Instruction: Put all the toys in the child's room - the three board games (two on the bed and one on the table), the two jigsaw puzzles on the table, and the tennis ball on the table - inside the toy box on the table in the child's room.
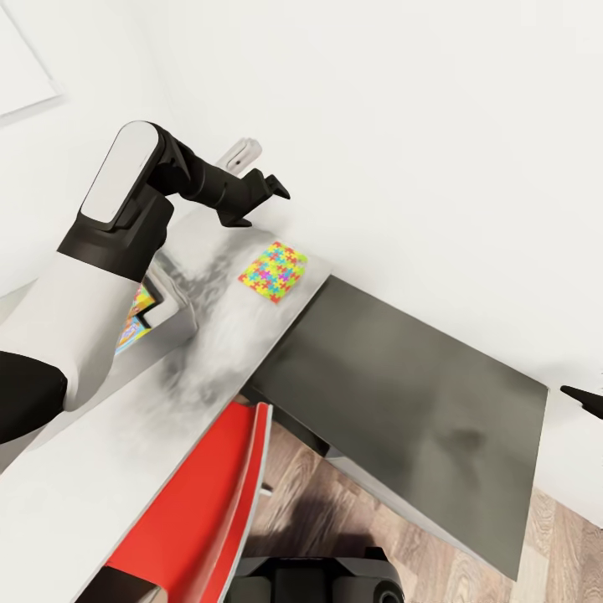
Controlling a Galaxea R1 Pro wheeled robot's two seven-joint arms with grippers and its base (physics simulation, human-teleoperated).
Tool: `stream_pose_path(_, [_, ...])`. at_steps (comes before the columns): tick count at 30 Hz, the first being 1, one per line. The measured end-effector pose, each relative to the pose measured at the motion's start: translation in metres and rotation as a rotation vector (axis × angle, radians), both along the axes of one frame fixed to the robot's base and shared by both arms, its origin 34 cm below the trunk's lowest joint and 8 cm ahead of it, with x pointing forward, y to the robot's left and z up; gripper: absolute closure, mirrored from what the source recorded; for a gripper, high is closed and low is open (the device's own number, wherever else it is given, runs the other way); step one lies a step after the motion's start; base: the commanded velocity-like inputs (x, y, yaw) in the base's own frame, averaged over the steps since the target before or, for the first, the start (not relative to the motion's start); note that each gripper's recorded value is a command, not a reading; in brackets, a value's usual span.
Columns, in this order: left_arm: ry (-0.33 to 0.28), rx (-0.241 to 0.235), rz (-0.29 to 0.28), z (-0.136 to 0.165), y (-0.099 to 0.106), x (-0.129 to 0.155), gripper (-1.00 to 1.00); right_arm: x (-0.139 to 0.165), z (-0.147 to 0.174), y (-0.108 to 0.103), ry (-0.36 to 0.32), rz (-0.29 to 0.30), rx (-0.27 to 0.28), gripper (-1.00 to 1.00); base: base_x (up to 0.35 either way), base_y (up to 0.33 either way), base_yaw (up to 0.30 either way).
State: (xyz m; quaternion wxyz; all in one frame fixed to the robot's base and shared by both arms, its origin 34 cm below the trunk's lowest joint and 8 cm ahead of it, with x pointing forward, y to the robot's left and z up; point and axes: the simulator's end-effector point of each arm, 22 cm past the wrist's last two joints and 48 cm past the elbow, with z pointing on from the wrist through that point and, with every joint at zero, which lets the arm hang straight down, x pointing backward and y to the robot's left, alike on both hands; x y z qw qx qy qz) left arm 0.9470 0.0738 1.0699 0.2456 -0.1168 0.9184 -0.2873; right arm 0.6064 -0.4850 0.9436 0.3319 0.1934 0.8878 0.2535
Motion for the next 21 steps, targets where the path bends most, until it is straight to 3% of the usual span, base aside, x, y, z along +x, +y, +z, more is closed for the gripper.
stream_pose_path(14, [0.037,0.022,0.022,-0.017,0.012,0.000,-1.00,0.000,-0.001,0.002,0.001,0.004,0.003,-1.00,0.001,0.000,-0.055])
stream_pose_path(21, [0.136,0.100,0.049,-0.062,0.032,-0.004,-1.00,0.000,-0.001,0.003,0.002,0.006,0.004,-1.00,0.000,0.000,-0.008])
